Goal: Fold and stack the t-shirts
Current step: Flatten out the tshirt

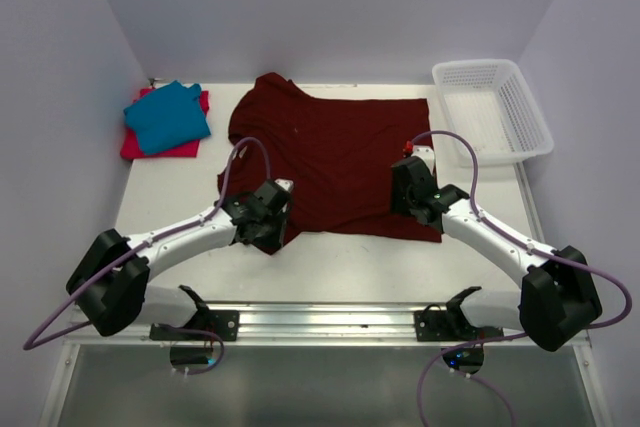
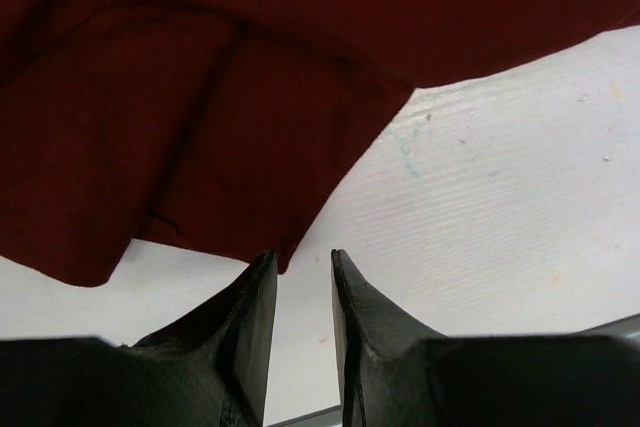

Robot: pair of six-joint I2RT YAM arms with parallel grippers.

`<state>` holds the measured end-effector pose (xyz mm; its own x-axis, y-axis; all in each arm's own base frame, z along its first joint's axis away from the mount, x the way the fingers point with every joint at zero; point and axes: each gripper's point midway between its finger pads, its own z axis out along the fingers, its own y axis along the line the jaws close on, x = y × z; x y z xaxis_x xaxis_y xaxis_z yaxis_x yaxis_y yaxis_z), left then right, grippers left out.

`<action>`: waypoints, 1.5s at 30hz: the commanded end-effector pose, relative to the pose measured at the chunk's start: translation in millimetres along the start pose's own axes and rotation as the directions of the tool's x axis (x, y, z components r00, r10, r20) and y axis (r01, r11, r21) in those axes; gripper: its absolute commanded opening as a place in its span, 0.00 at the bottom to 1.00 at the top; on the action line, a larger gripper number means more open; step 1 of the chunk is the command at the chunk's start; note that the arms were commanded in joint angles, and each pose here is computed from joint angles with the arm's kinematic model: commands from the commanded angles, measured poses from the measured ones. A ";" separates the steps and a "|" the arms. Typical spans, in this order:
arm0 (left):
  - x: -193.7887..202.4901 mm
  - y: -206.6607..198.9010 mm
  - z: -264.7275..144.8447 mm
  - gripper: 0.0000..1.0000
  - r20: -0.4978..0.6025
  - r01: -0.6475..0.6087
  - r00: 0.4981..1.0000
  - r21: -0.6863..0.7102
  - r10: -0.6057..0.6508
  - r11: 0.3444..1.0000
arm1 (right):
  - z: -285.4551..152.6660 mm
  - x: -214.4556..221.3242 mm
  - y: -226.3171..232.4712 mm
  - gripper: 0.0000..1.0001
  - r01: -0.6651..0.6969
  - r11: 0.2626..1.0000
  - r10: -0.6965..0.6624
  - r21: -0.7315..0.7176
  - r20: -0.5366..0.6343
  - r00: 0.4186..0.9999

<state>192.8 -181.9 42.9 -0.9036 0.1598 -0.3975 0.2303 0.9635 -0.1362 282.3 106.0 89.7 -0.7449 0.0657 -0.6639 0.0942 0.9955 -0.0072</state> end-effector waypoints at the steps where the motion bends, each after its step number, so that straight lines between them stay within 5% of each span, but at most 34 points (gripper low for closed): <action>1: 5.2 15.5 5.1 0.31 -0.018 -0.038 0.999 -0.081 0.036 0.996 | -4.8 -6.2 -5.5 0.52 -0.007 1.000 0.007 0.019 0.030 1.000; 7: 12.2 27.0 15.0 0.32 -0.051 -0.057 0.997 -0.145 0.050 0.988 | -7.6 -6.7 -7.7 0.52 -0.005 1.000 0.004 0.021 0.035 0.999; 17: 32.8 15.7 32.4 0.31 -0.147 -0.095 0.985 -0.060 0.086 0.994 | -12.6 -9.3 -14.8 0.53 -0.002 0.999 -0.001 0.041 0.058 0.998; 22: 39.5 3.5 35.1 0.00 -0.169 -0.102 0.980 0.000 0.101 0.995 | -13.5 -9.4 -18.2 0.52 0.003 0.999 -0.006 0.053 0.065 0.998; 41: 7.0 -80.0 -36.7 0.00 -0.019 -0.104 0.994 0.189 0.110 0.976 | -10.7 -8.9 -19.1 0.53 0.008 0.998 -0.012 0.064 0.064 0.998; 43: 12.8 -76.3 -31.6 0.11 -0.040 -0.105 0.993 0.175 0.113 0.979 | -11.8 -10.1 -19.3 0.56 0.006 0.998 -0.010 0.063 0.068 0.998; 45: 13.8 -76.0 -29.7 0.10 -0.039 -0.102 0.993 0.175 0.110 0.979 | -11.9 -9.4 -20.4 0.56 0.009 0.998 -0.014 0.068 0.066 0.998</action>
<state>156.3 -245.1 74.2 -0.8747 0.2887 -0.3893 0.3984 0.8858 -0.2381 277.3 91.8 98.6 -0.7219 0.0499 -0.6902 0.1136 0.9924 -0.0471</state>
